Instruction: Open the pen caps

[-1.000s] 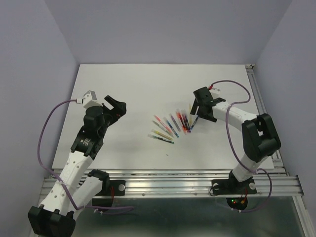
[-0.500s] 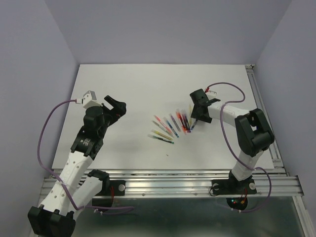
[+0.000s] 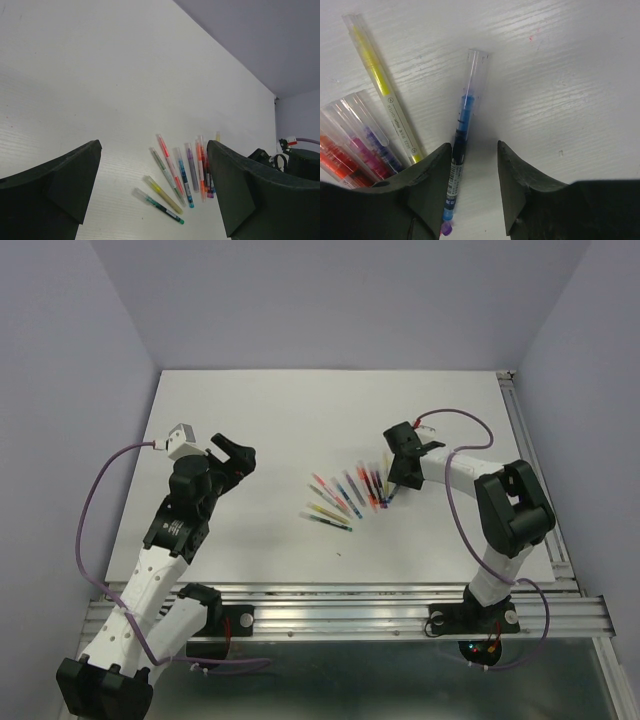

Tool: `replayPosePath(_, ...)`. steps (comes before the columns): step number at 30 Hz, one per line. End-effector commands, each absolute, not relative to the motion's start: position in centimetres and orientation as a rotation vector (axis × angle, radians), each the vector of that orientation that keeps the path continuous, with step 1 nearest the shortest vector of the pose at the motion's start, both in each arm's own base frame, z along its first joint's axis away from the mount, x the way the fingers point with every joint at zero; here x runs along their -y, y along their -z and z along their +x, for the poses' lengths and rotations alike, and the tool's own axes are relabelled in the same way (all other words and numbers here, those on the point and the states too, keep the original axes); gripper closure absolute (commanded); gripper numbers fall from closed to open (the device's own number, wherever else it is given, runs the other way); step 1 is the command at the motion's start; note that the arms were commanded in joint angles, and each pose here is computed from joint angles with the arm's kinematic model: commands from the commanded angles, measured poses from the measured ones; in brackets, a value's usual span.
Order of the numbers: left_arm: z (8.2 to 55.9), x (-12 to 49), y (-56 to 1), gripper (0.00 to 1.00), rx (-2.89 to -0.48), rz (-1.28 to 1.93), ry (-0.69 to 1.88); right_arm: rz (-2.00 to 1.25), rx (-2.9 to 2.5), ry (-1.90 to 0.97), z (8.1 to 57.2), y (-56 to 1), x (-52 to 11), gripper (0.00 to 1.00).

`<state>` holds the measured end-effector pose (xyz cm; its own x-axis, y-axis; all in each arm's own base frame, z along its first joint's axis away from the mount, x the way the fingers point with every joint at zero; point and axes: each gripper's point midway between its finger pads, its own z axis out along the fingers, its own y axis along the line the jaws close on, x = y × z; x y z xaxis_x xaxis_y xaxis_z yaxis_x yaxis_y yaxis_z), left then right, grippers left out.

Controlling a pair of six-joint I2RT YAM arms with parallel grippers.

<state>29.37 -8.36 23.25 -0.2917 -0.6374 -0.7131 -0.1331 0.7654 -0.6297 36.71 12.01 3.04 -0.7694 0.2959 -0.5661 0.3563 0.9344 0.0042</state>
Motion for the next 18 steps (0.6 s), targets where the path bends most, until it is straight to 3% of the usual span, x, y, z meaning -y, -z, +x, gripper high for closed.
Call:
replayPosePath(1, 29.9, 8.3, -24.5, 0.01, -1.776, -0.59, 0.561, 0.455, -2.51, 0.145, 35.9, -2.0, -12.2, 0.53)
replayPosePath(7, 29.8, 8.2, -24.3, 0.01, -1.784, -0.592, 0.556, 0.46, -2.539, 0.131, 35.4, -0.7, -12.4, 0.63)
replayPosePath(12, 29.8, 8.1, -24.2, 0.01, -1.791, -0.598, 0.548, 0.466, -2.554, 0.128, 35.0, 0.2, -12.4, 0.79)
replayPosePath(18, 29.7, 8.1, -24.5, 0.01, -1.783, -0.594, 0.55, 0.47, -2.495, 0.191, 35.3, -1.1, -11.2, 0.92)
